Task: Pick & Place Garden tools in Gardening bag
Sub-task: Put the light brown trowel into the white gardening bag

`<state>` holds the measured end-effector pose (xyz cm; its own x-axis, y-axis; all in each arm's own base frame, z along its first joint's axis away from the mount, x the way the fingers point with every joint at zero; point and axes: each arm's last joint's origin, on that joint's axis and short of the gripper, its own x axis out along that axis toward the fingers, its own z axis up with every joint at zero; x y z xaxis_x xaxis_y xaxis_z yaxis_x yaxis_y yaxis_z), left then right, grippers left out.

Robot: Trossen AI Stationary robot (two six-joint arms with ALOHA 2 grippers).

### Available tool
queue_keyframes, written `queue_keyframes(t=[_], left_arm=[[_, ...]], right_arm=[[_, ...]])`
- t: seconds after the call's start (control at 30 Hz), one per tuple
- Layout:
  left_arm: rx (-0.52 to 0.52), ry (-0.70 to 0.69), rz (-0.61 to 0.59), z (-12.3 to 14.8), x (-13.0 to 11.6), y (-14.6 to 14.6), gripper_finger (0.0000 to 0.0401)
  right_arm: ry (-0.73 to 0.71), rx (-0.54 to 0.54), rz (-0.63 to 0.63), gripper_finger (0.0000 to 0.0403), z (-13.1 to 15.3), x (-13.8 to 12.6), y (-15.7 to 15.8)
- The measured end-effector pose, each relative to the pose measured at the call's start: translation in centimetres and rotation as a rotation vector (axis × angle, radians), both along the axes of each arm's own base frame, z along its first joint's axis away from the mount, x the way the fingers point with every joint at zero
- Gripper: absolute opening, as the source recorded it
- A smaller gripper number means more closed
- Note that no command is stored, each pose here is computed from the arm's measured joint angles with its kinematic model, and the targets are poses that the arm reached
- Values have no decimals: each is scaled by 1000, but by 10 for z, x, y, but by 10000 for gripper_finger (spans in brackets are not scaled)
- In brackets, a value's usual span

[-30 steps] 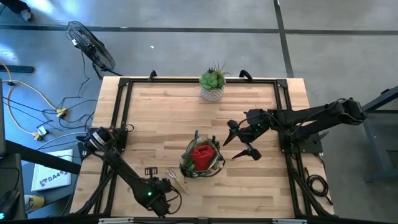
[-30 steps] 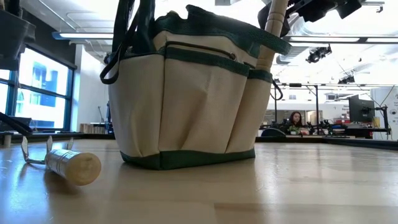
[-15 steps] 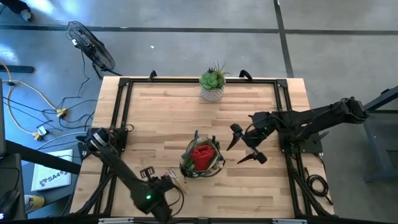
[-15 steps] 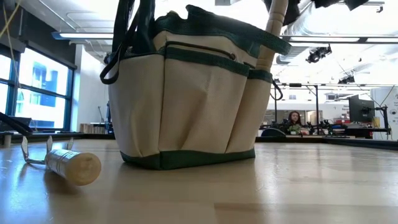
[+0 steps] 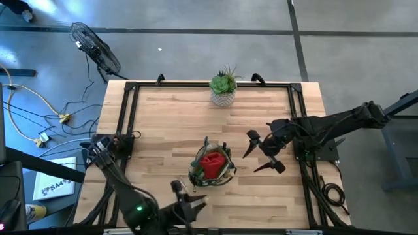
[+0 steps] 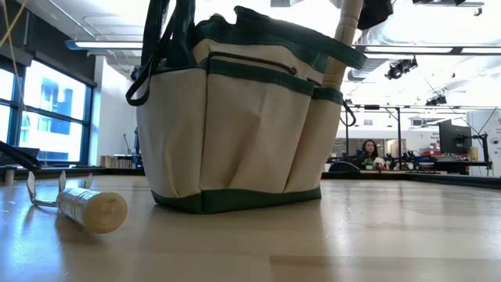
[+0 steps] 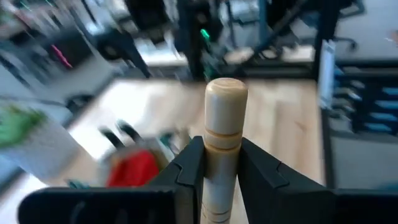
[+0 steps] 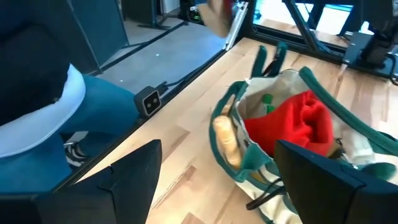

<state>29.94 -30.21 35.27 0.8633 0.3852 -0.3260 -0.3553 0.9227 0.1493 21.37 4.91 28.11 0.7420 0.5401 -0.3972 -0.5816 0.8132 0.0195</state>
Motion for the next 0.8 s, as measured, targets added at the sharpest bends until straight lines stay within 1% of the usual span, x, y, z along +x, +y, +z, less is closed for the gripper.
queue_keyframes(t=[0.07, 0.13, 0.23, 0.33, 0.4, 0.47, 0.6, 0.8], left_arm=[[55, -15, 39, -6, 10, 2, 63], [92, 3, 73, -17, 22, 7, 63], [100, 19, 122, -34, 42, 15, 63], [86, 10, 163, -48, 60, 22, 63], [70, -6, 177, -50, 65, 25, 63], [30, -57, 191, -48, 69, 25, 63], [29, -140, 243, -45, 67, 21, 63], [-53, -223, 303, -46, 70, 22, 63]], right_arm=[[0, -5, 15, 302, 0, -1, 3], [0, -7, 30, 302, 0, -2, 6], [1, -8, 51, 302, -1, -3, 10], [2, -8, 70, 302, -1, -4, 14], [4, -8, 83, 302, -1, -5, 17], [9, -10, 95, 302, -1, -6, 19], [14, -16, 116, 302, -2, -8, 23], [36, -22, 136, 302, -4, -10, 27]])
